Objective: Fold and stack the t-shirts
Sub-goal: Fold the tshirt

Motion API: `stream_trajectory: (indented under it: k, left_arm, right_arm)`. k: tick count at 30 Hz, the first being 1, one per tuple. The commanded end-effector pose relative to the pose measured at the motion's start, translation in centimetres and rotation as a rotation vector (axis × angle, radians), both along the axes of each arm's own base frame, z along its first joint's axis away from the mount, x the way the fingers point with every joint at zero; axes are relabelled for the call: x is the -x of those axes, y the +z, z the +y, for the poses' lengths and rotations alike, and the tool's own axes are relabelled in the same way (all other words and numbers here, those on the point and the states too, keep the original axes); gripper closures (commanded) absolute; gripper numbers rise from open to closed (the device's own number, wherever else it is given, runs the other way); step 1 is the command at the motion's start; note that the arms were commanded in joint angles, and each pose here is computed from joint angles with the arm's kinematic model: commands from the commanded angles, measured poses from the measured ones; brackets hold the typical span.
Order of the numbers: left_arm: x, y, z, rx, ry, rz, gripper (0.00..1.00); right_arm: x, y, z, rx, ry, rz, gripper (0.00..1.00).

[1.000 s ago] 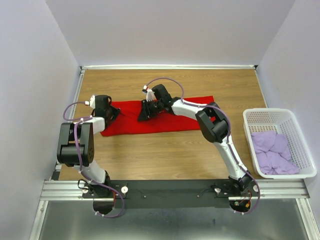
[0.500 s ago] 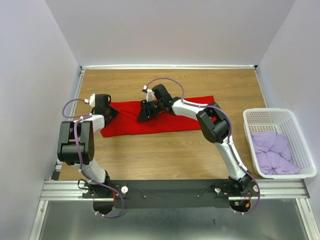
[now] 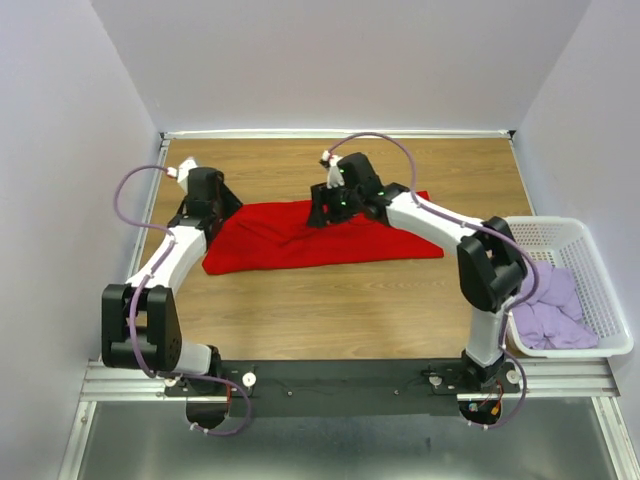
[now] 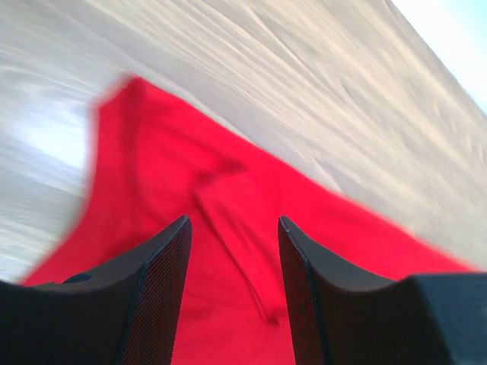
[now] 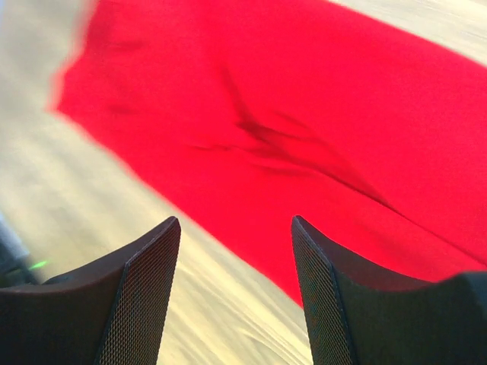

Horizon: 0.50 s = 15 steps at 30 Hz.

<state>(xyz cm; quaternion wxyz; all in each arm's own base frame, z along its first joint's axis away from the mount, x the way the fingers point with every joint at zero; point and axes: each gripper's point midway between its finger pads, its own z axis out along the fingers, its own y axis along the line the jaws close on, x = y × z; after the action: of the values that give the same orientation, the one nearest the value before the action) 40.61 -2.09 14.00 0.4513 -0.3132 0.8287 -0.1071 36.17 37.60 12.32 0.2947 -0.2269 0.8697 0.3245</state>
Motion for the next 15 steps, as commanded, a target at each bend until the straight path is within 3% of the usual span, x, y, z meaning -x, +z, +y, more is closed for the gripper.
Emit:
stream_trajectory:
  k: [1, 7, 15]
  left_arm:
    - [2.1, -2.7, -3.4, -0.06, -0.102, 0.142, 0.43]
    - [1.4, -6.6, -5.4, -0.058, -0.166, 0.257, 0.45]
    - [-0.9, -11.3, -5.3, -0.137, -0.217, 0.398, 0.46]
  right_arm:
    - [-1.5, -4.2, -9.1, 0.262, -0.212, 0.011, 0.32]
    - [-2.3, -6.0, -16.0, 0.392, -0.374, 0.027, 0.33]
    - [1.2, -10.6, -18.5, 0.493, -0.379, 0.166, 0.33]
